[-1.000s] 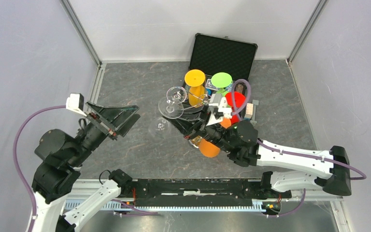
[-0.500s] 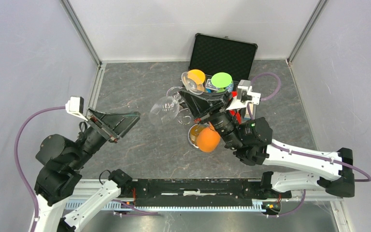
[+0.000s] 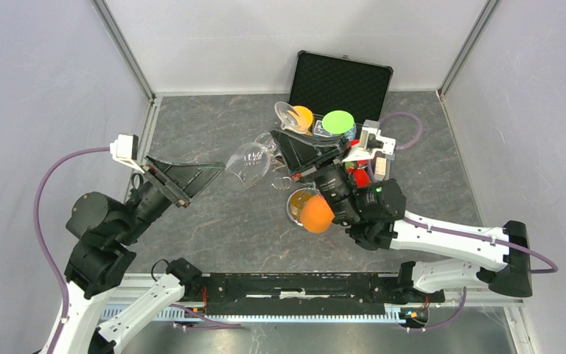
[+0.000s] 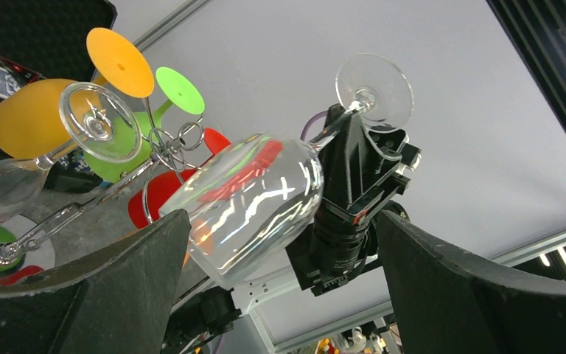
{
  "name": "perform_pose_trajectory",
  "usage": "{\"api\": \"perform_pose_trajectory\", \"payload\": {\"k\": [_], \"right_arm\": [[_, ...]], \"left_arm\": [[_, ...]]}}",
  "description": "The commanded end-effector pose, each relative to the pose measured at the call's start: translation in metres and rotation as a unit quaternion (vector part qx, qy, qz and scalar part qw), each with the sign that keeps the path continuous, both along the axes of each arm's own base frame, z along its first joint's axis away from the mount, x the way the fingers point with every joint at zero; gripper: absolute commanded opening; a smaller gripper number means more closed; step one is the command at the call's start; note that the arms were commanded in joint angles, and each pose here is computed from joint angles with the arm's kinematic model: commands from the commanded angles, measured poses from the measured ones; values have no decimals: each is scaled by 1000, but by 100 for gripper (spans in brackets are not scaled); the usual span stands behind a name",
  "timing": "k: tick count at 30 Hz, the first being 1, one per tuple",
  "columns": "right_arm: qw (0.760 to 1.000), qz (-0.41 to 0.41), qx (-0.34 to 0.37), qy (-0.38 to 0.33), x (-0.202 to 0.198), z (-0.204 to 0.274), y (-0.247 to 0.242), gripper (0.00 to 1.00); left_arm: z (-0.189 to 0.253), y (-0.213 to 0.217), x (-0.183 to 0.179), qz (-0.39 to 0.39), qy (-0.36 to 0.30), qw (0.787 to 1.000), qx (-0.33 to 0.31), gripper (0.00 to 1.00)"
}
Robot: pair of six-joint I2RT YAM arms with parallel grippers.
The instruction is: Take the wine glass off the wine glass rack
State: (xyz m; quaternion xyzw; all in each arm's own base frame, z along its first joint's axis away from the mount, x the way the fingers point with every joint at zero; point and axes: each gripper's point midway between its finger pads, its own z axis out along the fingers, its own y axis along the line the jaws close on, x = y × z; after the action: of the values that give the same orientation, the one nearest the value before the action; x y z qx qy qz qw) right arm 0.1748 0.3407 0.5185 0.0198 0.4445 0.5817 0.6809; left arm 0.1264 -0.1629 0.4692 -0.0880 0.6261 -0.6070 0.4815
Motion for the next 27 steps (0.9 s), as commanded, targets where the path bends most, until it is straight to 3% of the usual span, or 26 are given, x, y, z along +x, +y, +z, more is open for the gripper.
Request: {"api": "perform_pose_trajectory", "payload": {"k": [1,6,10,21,27], "right_arm": [[993,15,113,-39,-21,44,-49,0],[991,-5,126,-47,-21,39,-66,0],[990,-7,131,-51,-21,42,-65,0],[989,2,140,-43,-15,38,-46,0],[990,-10,144,5,-3,22,-48,0]], "left_arm": [[-3,-9,2,-16,-19,999,32,100],[-1,-13,0,-29,-24,999,20,100],[12,-30,-13,-103,-27,994,-34,96],[29,-38,-31,-170,-40,981,-84,64],[41,-35,-39,-182,-74,975,-104,36]]}}
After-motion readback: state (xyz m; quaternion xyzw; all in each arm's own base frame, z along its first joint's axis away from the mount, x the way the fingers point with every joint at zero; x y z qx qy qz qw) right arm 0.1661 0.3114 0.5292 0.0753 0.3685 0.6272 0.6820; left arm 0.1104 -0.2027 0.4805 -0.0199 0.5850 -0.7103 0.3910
